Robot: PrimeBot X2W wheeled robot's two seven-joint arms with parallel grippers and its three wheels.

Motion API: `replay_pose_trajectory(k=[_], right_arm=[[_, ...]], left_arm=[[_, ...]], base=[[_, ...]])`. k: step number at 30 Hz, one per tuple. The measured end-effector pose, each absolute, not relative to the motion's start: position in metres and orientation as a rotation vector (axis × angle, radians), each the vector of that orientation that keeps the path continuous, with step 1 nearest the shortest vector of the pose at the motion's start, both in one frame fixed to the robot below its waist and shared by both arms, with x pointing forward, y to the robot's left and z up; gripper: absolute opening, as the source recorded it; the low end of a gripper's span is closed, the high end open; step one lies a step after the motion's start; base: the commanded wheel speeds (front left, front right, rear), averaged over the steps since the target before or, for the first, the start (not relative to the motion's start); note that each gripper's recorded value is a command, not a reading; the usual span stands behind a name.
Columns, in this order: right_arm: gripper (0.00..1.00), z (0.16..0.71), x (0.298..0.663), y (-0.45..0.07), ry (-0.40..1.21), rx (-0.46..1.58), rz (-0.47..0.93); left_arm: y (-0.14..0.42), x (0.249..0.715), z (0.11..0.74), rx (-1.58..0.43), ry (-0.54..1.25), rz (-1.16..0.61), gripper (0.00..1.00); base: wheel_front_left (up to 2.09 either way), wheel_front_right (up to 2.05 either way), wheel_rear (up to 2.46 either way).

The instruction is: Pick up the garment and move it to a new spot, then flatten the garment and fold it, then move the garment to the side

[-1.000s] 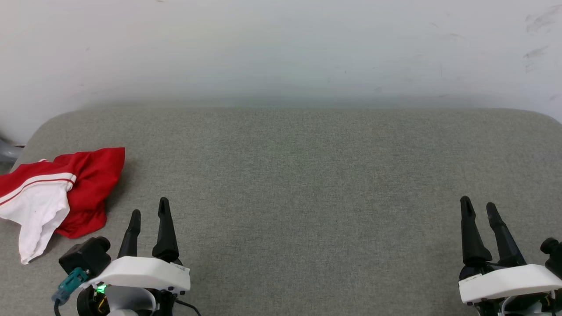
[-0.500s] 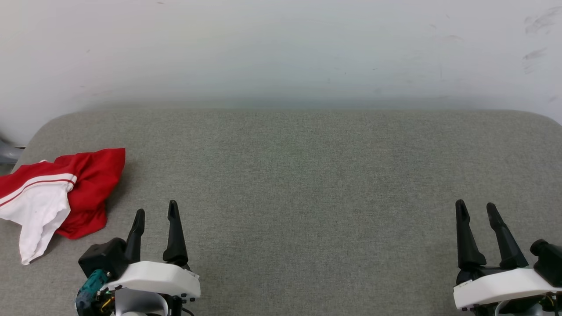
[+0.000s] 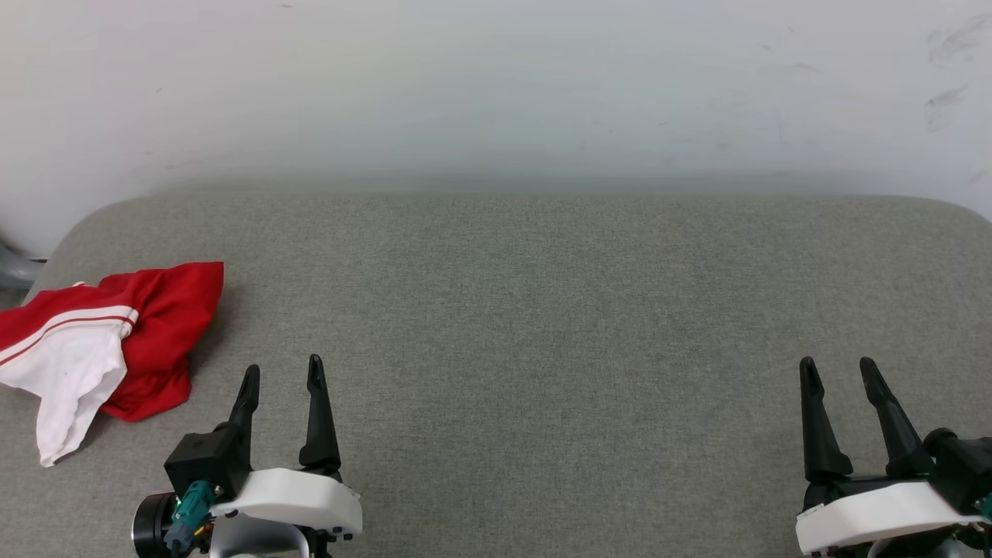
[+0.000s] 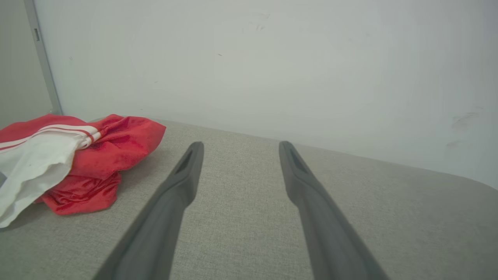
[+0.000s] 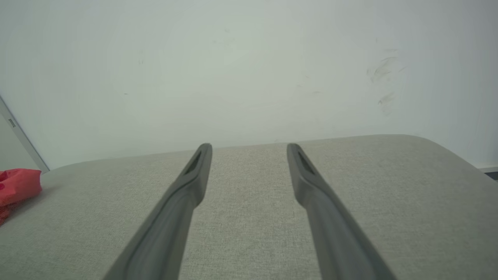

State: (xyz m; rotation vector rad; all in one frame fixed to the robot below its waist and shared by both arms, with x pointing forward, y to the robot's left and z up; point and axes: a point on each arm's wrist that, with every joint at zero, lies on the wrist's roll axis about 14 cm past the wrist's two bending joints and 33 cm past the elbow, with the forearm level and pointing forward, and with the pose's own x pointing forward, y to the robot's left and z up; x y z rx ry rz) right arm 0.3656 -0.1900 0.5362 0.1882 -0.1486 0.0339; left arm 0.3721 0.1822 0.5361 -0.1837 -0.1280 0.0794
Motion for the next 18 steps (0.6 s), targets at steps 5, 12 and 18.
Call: replay_pose_trajectory(k=[5,12,18], right_arm=[[1.00,0.5372,0.3648,-0.1888,-0.156,0.150,0.039],[1.00,0.5367,0.3631,-0.1873,-0.160,0.101,0.046],[1.00,0.5386,0.3625,-0.1857,-0.170,0.071,0.052]], left_arm=[[0.1806,0.3707,0.5364,-0.149,-0.137,0.073,1.00],[0.1793,0.3698,0.5383,-0.098,-0.153,0.068,1.00],[0.1775,0.3678,0.5381,-0.070,-0.160,0.060,1.00]], base=[[0.00,0.00,0.00],[0.00,0.00,0.00],[0.00,0.00,0.00]])
